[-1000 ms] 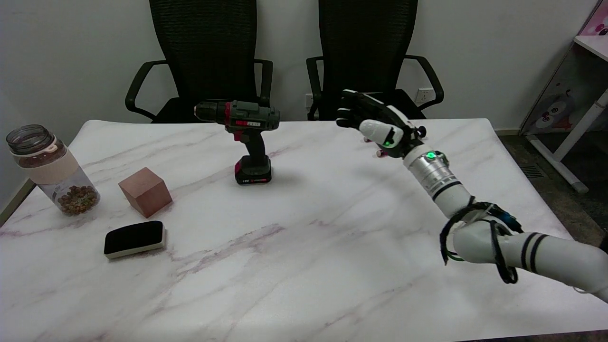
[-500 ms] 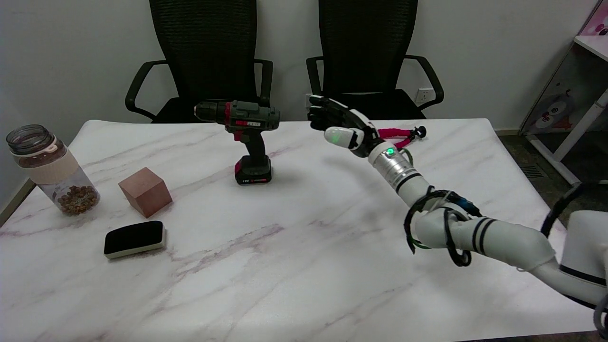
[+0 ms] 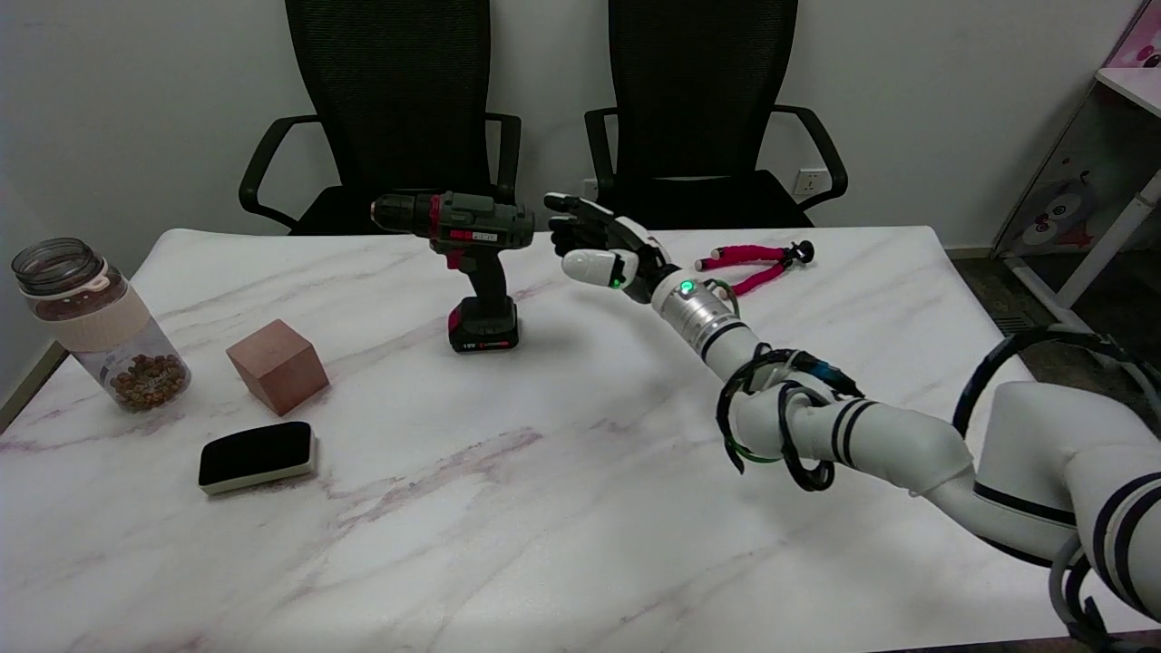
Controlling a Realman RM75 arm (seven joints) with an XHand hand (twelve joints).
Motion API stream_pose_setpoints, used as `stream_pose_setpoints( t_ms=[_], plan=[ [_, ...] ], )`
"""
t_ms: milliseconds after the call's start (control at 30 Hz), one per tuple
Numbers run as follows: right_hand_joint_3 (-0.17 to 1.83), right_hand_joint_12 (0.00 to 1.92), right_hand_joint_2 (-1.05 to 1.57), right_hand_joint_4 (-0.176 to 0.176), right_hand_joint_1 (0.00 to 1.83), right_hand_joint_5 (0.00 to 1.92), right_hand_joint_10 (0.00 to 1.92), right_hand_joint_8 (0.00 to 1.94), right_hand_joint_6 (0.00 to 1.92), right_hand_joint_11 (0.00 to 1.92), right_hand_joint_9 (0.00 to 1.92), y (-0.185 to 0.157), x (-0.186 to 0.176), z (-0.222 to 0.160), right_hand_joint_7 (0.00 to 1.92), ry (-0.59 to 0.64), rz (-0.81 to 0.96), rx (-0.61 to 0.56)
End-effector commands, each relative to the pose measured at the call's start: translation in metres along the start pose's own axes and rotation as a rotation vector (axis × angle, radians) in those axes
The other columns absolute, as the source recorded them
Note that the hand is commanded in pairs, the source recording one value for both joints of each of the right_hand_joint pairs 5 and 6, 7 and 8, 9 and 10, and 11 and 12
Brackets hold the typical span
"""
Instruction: Pick up the power screwdriver.
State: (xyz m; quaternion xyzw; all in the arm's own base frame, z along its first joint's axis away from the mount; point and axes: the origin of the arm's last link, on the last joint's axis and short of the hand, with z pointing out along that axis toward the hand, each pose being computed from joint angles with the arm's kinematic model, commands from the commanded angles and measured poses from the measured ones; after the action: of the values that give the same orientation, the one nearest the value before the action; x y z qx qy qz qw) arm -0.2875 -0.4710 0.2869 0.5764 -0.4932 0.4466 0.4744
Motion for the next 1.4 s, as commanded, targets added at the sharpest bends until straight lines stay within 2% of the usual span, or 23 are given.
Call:
stream_pose_setpoints(
  t_ms=[33, 767, 1400],
  plan=[
    [0.71, 0.32, -0.44, 0.176, 0.91, 0.31, 0.32, 0.31, 0.31, 0.32, 0.32, -0.001, -0.036, 0.031, 0.31, -0.025, -0.067, -0.066],
    [0.71, 0.29, -0.47, 0.176, 0.9, 0.27, 0.3, 0.27, 0.27, 0.29, 0.3, 0.005, -0.09, 0.045, 0.27, -0.076, -0.097, -0.155],
    [0.67, 0.23, -0.44, 0.176, 0.87, 0.28, 0.27, 0.28, 0.28, 0.23, 0.27, -0.004, -0.101, 0.055, 0.28, -0.075, -0.119, -0.155]
  ],
)
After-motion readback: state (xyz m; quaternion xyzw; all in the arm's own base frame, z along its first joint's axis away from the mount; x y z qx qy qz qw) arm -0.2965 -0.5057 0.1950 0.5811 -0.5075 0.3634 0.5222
